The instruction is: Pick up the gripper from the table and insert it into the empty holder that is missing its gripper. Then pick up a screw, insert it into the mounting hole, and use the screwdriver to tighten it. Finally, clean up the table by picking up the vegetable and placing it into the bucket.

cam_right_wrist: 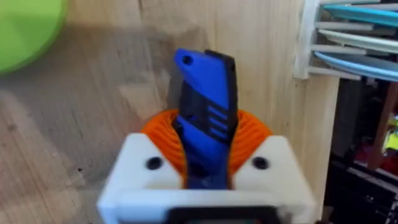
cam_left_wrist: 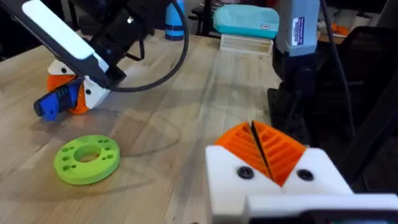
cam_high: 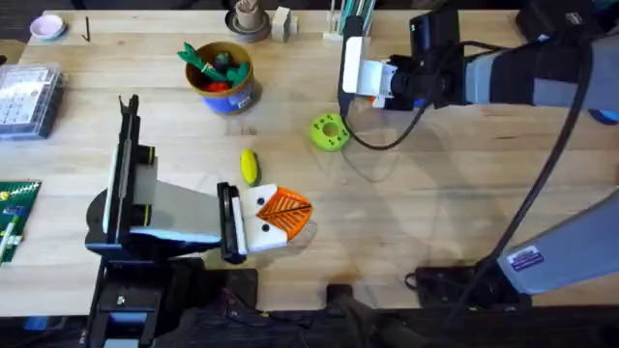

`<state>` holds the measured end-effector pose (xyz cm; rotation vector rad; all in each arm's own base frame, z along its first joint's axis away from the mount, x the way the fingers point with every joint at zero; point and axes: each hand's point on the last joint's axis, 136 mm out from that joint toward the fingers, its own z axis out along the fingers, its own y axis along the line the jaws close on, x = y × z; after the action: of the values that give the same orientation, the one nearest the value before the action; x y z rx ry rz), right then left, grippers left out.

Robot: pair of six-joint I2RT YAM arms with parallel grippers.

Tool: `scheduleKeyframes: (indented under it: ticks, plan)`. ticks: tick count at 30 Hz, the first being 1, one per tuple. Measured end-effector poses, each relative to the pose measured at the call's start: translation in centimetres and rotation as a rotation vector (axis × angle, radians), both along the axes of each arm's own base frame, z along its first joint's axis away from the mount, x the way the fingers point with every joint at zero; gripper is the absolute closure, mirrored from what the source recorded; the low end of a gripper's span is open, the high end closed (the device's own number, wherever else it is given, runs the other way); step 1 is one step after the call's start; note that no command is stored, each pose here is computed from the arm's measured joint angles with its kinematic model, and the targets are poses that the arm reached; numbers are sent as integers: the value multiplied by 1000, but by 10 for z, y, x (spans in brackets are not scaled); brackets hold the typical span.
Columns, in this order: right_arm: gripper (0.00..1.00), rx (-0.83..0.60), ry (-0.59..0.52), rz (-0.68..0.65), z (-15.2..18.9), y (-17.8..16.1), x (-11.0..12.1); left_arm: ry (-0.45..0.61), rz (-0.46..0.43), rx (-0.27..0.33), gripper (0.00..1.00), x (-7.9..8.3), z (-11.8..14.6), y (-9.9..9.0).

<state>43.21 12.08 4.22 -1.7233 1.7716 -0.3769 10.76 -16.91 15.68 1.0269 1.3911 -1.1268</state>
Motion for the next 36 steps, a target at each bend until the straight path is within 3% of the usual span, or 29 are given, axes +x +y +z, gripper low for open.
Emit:
scheduleKeyframes:
  ticks: [1, 5, 6, 17, 24, 29, 36]
  plan:
    - [750, 8, 1, -7, 1, 0, 1, 0, 0, 0, 997, 0, 0, 0]
    - [192, 39, -23, -41, 8, 0, 8, 0, 0, 0, 997, 0, 0, 0]
    - [153, 50, -27, -51, 11, -1, 11, 0, 0, 0, 997, 0, 0, 0]
    - [140, 154, 21, -150, 17, 2, 3, 0, 0, 0, 997, 0, 0, 0]
    - [141, 378, -52, -310, 96, 2, -7, 0, 0, 0, 997, 0, 0, 0]
    - [140, 529, 2, -459, 140, -7, -45, 0, 0, 0, 965, 0, 0, 0]
    - [139, 685, 149, -686, 161, -21, -107, -1, 0, 0, 838, 0, 0, 0]
